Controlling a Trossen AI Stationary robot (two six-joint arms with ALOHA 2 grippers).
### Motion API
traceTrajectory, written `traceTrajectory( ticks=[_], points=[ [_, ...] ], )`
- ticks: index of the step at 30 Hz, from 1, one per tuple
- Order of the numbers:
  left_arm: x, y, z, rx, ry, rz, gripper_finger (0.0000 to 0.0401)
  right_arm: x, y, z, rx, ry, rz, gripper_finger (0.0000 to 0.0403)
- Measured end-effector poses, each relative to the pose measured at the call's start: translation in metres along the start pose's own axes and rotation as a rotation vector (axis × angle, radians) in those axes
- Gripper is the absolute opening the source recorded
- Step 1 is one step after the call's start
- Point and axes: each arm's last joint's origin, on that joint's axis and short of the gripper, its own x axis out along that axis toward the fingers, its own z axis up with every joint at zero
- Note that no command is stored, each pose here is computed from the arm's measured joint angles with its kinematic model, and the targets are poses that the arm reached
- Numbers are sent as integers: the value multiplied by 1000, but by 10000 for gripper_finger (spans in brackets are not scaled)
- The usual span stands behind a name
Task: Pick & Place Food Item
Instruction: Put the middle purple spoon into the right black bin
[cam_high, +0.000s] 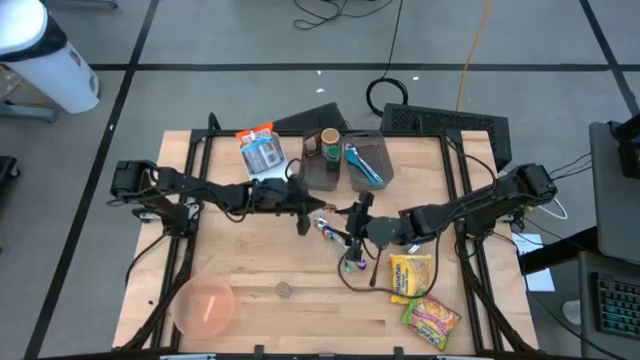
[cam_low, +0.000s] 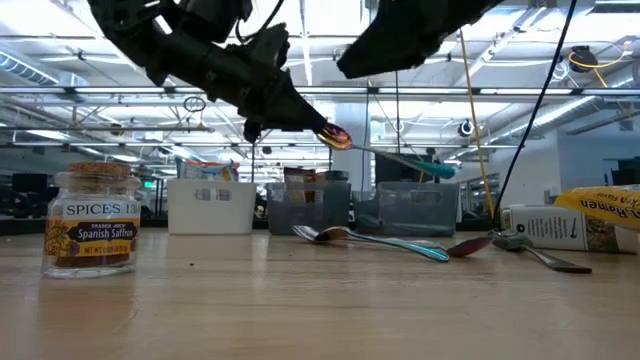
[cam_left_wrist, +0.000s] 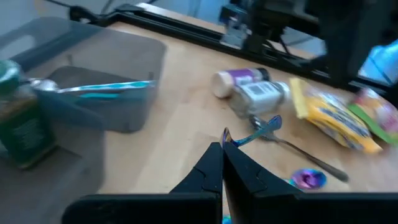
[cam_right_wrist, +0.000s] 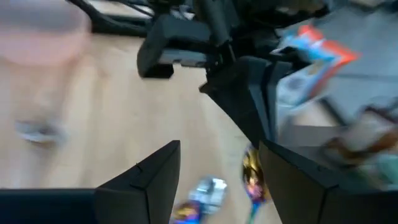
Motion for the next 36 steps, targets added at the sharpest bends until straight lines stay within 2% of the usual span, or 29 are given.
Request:
traceTrajectory(
  ticks=[3,6,10,15,25,36],
  points=[
    [0,10,3,-19,-13,28,0,-5,6,-2,-84,5,-113,208],
    [1,16,6,-29,-28,43,0,-5,9,-9,-107,46,-195,208],
    [1,19,8,-34,-41,50,0,-1,7,-15,-46,74,-230,208],
    [0,18,10,-38,-66,43,0,12,6,-30,-74,144,-296,208],
    [0,18,10,-38,-64,42,0,35,5,-49,-107,209,-362,208],
    [0,18,11,-37,-66,32,0,43,-5,-53,-91,234,-397,203]
  ],
)
